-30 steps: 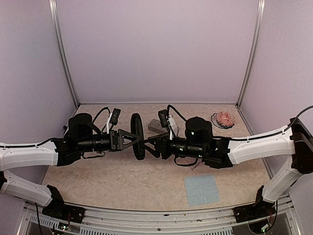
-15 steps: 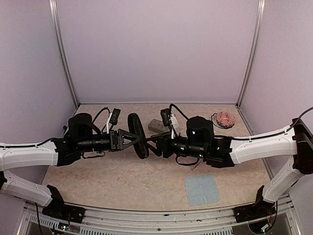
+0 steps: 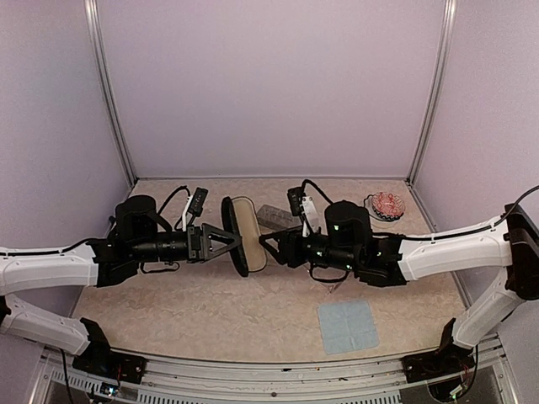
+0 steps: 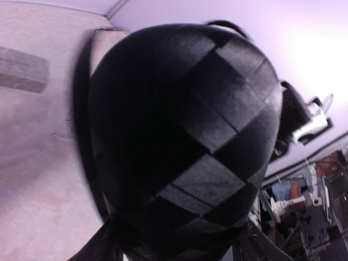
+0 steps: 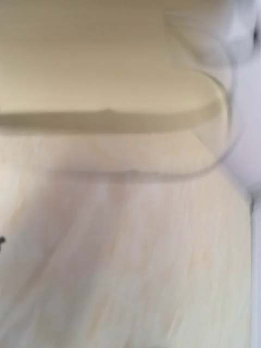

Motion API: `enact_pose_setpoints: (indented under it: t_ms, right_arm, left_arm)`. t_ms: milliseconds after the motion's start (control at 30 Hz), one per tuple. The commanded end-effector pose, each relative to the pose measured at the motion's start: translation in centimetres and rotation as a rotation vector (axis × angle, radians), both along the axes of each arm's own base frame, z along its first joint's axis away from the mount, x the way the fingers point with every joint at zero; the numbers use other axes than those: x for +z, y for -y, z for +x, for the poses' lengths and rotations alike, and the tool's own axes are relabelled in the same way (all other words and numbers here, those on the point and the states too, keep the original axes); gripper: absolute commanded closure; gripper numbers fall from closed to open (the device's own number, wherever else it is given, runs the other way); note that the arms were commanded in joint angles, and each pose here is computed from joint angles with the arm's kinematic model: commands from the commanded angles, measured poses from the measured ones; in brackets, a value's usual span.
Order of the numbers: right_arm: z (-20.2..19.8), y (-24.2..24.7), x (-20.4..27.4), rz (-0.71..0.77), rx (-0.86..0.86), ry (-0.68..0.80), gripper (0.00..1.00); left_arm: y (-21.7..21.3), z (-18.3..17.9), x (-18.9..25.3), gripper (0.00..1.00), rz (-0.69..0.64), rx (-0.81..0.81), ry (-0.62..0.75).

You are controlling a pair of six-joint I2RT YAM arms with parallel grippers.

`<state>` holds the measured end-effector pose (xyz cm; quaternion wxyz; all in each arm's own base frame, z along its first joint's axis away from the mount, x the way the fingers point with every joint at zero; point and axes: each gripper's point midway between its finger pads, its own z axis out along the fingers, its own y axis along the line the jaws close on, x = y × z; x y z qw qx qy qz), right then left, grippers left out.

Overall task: Organize the sunglasses
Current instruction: Open the sunglasses case and the sunglasses case.

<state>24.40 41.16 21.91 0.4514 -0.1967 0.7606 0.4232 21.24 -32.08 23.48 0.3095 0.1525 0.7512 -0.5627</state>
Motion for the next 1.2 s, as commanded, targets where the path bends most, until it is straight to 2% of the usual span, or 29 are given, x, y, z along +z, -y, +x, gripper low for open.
enact_pose_setpoints:
  t_ms: [0,167,333,833,1167]
  right_arm:
    - [3.4,4.5,-7.6,-0.230,-0.193,-0.081,0.53]
    - [3.3,4.6,-6.6,-0.210,-0.178,-0.069,0.54]
    - [2.6,4.5,-3.3,-0.125,-0.134,-0.015,0.53]
    - [-2.5,3.8,4.5,0.117,0.131,0.122,0.41]
    - [-3.9,4.7,8.5,0.228,0.165,0.196,0.39]
  left_arm:
    - [1.0,-8.8,9.9,1.00,-0.273,-0.394,0.254]
    - [1.1,-9.4,10.0,1.00,-0.269,-0.410,0.261]
    - [1.3,-8.9,9.3,1.00,-0.243,-0.377,0.259]
    - [1.4,-7.7,8.8,1.00,-0.217,-0.316,0.264]
    - [1.3,-7.5,8.7,1.00,-0.213,-0.302,0.264]
